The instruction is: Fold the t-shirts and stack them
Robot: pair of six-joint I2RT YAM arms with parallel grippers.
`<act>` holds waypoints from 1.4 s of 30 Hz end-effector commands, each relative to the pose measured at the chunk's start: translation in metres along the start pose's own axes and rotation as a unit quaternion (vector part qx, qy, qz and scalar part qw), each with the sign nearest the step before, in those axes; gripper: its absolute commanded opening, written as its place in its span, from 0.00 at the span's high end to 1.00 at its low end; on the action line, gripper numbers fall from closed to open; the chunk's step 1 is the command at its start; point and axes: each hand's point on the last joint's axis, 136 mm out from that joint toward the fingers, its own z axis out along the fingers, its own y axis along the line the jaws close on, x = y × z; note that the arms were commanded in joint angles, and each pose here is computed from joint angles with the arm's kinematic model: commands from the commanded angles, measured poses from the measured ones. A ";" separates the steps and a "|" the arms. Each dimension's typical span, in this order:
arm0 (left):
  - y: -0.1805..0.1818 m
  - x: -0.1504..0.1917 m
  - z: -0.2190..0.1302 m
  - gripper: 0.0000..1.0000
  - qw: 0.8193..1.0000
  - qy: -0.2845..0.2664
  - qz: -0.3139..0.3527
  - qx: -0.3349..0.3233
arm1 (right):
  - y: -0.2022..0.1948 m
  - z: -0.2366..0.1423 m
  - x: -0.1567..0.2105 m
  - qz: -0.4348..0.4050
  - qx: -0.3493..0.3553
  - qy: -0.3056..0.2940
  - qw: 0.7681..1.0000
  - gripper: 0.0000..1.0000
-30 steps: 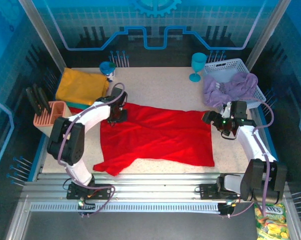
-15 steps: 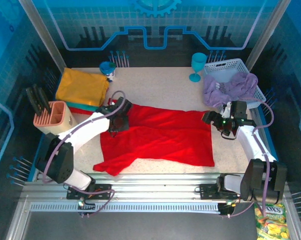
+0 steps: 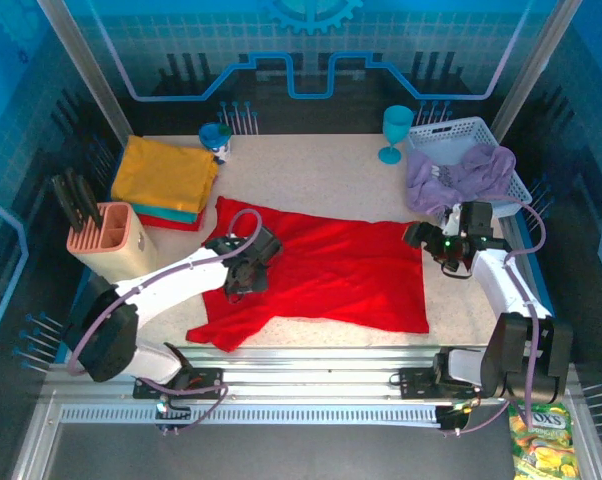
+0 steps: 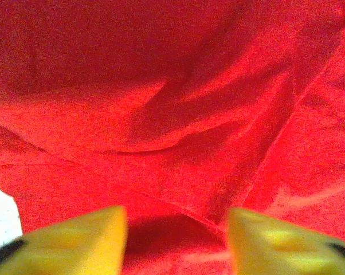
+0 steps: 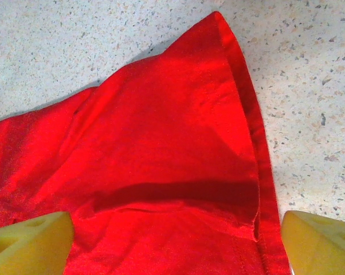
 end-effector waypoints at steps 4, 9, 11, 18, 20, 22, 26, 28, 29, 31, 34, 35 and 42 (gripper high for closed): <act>0.011 -0.023 -0.008 0.36 0.994 0.030 -0.063 0.090 | 0.009 0.000 0.004 -0.011 -0.018 0.005 1.000 0.06; 0.048 -0.049 -0.002 0.38 0.994 0.013 -0.089 0.067 | 0.009 -0.002 0.007 -0.014 -0.018 0.010 1.000 0.06; 0.064 -0.052 0.002 0.37 0.993 0.014 -0.108 0.055 | 0.010 -0.003 0.007 -0.017 -0.019 0.008 1.000 0.06; 0.090 -0.045 0.037 0.38 0.970 0.049 -0.214 0.101 | 0.012 -0.001 0.006 -0.017 -0.023 0.012 1.000 0.06; 0.093 -0.043 0.044 0.39 0.969 0.051 -0.220 0.098 | 0.013 -0.001 0.006 -0.016 -0.024 0.011 1.000 0.06; 0.092 -0.042 0.051 0.43 0.968 0.056 -0.225 0.099 | 0.013 -0.001 0.006 -0.017 -0.024 0.011 1.000 0.06; 0.087 -0.041 0.058 0.54 0.963 0.055 -0.238 0.116 | 0.014 -0.001 0.005 -0.019 -0.024 0.012 0.999 0.06; 0.090 -0.037 0.061 0.61 0.963 0.055 -0.240 0.109 | 0.014 -0.001 0.005 -0.019 -0.023 0.011 0.999 0.06; 0.091 -0.035 0.061 0.67 0.963 0.055 -0.241 0.107 | 0.014 -0.001 0.004 -0.019 -0.024 0.011 0.999 0.06; 0.093 -0.031 0.059 0.78 0.963 0.058 -0.241 0.103 | 0.013 0.000 0.005 -0.018 -0.023 0.012 0.999 0.06; 0.098 -0.024 0.050 0.81 0.964 0.060 -0.242 0.094 | 0.014 0.000 0.004 -0.020 -0.023 0.012 0.999 0.06; 0.100 -0.021 0.046 0.82 0.964 0.061 -0.242 0.091 | 0.014 0.000 0.005 -0.019 -0.022 0.014 0.999 0.06; 0.101 -0.006 0.025 0.71 0.960 0.070 -0.253 0.099 | 0.015 0.003 0.006 -0.021 -0.019 0.024 0.999 0.05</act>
